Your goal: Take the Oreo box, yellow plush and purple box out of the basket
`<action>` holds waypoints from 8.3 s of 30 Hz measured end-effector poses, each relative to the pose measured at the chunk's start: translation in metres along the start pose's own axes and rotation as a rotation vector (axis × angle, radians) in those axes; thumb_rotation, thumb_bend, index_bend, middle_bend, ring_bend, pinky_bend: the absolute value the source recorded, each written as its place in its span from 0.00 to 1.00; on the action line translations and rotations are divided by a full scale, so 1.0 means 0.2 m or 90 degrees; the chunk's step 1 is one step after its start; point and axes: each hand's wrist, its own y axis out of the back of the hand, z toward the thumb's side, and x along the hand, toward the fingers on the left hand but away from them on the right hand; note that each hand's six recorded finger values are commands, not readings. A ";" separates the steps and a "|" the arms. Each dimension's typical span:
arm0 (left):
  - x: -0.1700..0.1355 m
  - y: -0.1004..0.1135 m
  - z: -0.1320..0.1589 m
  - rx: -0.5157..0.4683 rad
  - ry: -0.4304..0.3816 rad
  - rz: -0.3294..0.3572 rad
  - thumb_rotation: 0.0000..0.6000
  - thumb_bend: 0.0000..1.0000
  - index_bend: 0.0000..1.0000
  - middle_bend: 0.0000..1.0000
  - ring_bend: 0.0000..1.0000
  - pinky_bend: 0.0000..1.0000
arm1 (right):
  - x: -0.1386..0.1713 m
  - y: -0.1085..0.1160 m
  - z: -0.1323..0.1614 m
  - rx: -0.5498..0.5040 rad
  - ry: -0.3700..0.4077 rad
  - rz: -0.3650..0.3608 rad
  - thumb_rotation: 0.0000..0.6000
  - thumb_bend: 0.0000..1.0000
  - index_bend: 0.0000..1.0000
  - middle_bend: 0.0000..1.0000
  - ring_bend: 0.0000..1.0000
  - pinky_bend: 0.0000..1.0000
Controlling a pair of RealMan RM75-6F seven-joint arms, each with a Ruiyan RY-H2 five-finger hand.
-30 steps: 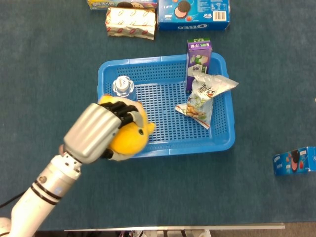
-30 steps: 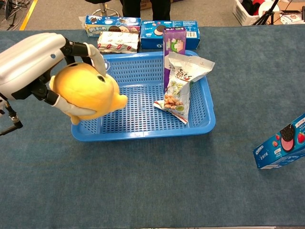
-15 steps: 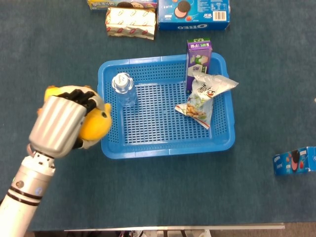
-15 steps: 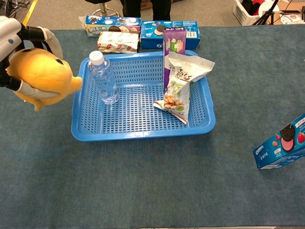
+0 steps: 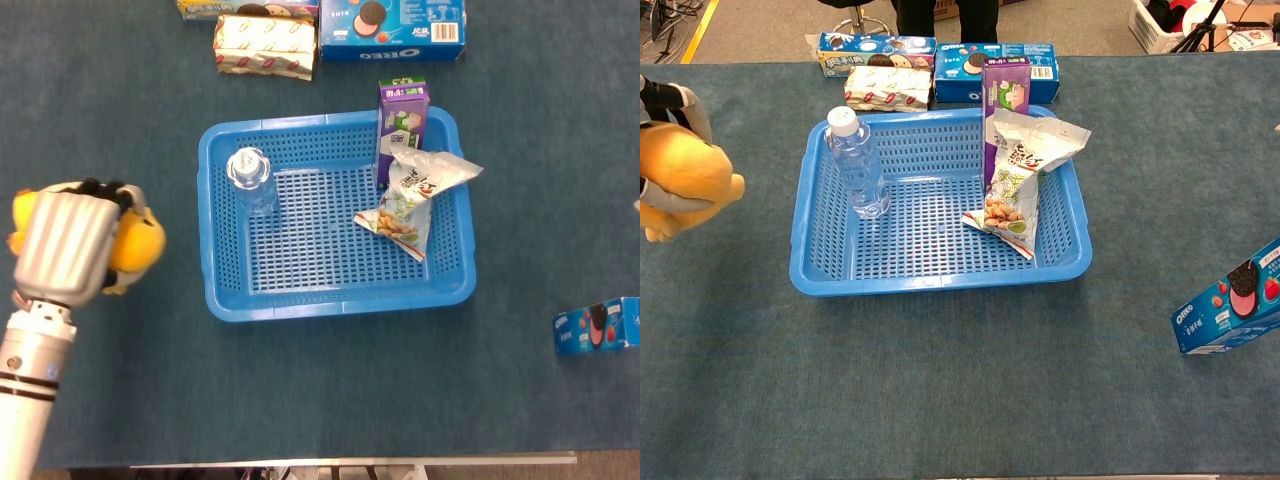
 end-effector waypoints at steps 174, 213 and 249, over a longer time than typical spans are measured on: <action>0.02 -0.29 -0.37 -0.109 0.084 -0.030 1.00 0.00 0.22 0.12 0.04 0.33 | -1.03 -0.72 0.69 -0.436 0.104 0.137 1.00 0.06 0.68 0.67 0.48 0.30; 0.04 -0.31 -0.32 -0.092 0.078 -0.044 1.00 0.00 0.22 0.12 0.04 0.33 | -0.56 0.00 0.62 -0.226 0.215 -0.027 1.00 0.06 0.71 0.68 0.52 0.30; 0.06 -0.37 -0.29 -0.081 0.081 -0.068 1.00 0.00 0.22 0.12 0.04 0.33 | 0.01 -0.34 0.22 -0.224 0.150 -0.034 1.00 0.00 0.61 0.57 0.46 0.31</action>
